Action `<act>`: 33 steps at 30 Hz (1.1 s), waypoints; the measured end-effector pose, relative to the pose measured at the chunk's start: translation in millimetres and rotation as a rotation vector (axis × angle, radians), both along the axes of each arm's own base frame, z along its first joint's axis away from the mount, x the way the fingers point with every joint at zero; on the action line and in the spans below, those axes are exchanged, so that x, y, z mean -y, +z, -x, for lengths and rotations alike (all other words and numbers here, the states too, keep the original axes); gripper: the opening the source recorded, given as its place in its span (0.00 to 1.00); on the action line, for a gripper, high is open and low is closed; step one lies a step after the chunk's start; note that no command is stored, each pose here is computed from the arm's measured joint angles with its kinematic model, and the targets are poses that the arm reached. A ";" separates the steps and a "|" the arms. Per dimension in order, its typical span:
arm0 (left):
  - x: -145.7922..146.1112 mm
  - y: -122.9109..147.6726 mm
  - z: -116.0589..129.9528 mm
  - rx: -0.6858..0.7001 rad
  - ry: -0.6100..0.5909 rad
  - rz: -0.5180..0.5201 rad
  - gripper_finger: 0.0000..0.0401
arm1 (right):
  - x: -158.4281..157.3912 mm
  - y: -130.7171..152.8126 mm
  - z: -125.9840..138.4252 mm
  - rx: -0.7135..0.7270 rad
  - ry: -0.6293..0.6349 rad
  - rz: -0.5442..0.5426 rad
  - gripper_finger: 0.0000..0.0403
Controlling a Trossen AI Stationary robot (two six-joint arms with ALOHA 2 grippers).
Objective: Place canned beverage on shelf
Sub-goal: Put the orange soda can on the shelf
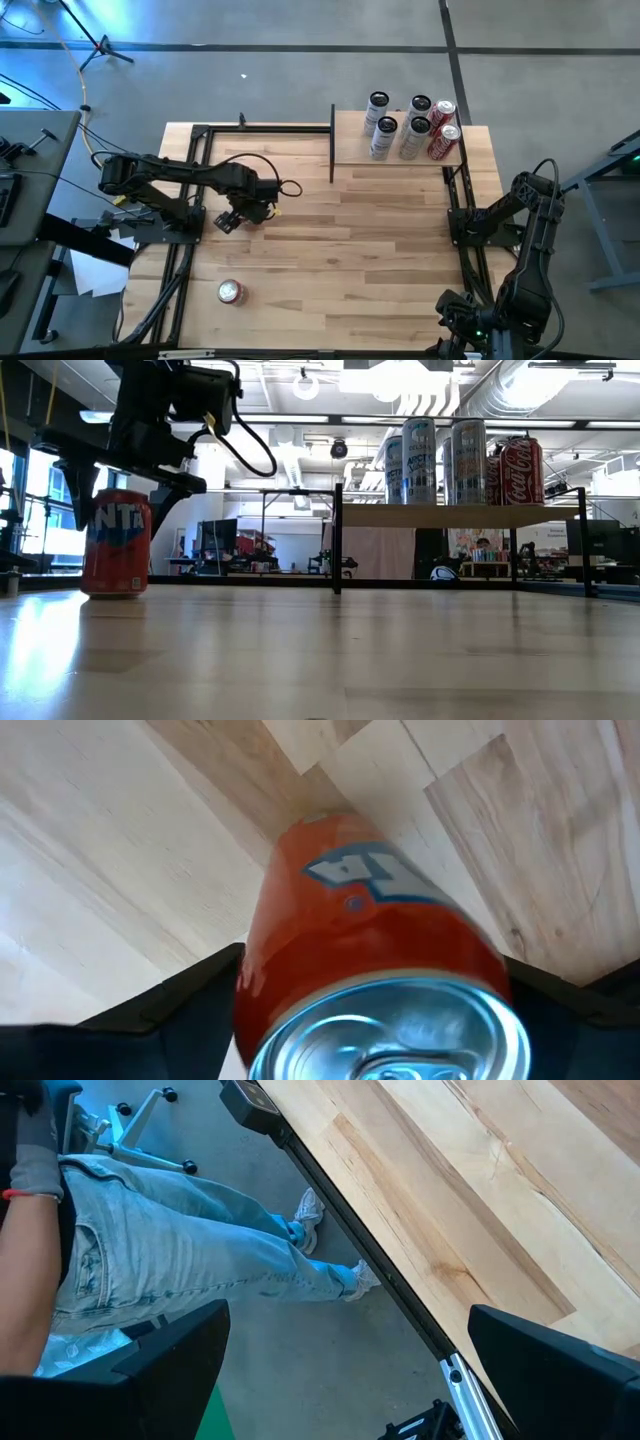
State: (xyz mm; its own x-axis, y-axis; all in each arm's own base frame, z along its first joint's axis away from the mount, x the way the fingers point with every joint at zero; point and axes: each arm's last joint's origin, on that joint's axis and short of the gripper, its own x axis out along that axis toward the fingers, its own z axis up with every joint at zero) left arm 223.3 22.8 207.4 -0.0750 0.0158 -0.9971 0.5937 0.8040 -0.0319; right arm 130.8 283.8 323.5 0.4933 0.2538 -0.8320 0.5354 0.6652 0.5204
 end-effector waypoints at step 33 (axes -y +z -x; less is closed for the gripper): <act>16.8 88.9 41.0 0.177 0.526 0.055 0.98 | 0.0 -0.1 0.0 0.000 0.000 0.000 0.99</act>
